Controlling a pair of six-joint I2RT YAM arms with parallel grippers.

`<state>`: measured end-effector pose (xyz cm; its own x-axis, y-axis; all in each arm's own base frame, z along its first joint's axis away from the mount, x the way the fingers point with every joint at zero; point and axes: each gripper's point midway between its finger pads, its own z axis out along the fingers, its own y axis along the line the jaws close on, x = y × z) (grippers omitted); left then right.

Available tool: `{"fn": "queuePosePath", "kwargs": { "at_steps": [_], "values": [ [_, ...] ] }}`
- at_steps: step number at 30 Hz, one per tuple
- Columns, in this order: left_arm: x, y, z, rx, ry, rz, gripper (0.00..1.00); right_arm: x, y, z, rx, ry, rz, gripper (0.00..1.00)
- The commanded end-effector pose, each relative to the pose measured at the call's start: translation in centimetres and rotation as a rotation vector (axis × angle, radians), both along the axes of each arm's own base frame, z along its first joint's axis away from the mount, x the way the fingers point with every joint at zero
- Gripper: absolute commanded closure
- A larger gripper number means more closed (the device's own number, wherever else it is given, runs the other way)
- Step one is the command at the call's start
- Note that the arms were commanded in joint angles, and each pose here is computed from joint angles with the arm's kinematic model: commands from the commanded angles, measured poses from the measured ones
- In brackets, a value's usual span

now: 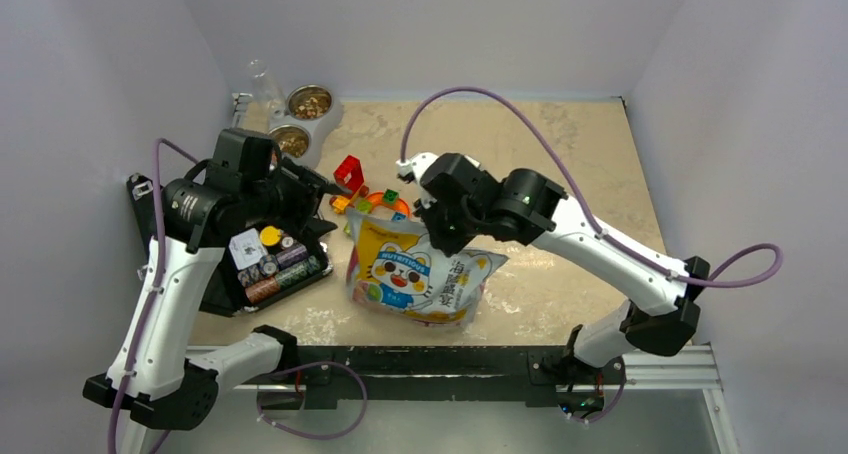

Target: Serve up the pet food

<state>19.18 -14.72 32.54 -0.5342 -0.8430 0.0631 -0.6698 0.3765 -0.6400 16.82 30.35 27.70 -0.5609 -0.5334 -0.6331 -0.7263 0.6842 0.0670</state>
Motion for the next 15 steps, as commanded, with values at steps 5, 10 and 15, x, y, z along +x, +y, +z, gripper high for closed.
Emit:
{"fn": "queuePosePath", "kwargs": {
  "at_steps": [5,10,15],
  "values": [
    [2.5,-4.4,6.9,-0.061,-0.342,-0.295,0.31,1.4,-11.4,10.0,0.28,-0.064,-0.508,1.0],
    [1.9,-6.2,9.9,-0.132,-0.464,-0.409,0.36,1.1,-14.4,11.7,0.348,-0.048,-0.668,1.0],
    [0.0,-7.3,10.1,-0.157,-0.491,-0.565,0.38,1.4,-11.1,12.1,0.476,0.064,-0.676,1.0]
  ]
}}
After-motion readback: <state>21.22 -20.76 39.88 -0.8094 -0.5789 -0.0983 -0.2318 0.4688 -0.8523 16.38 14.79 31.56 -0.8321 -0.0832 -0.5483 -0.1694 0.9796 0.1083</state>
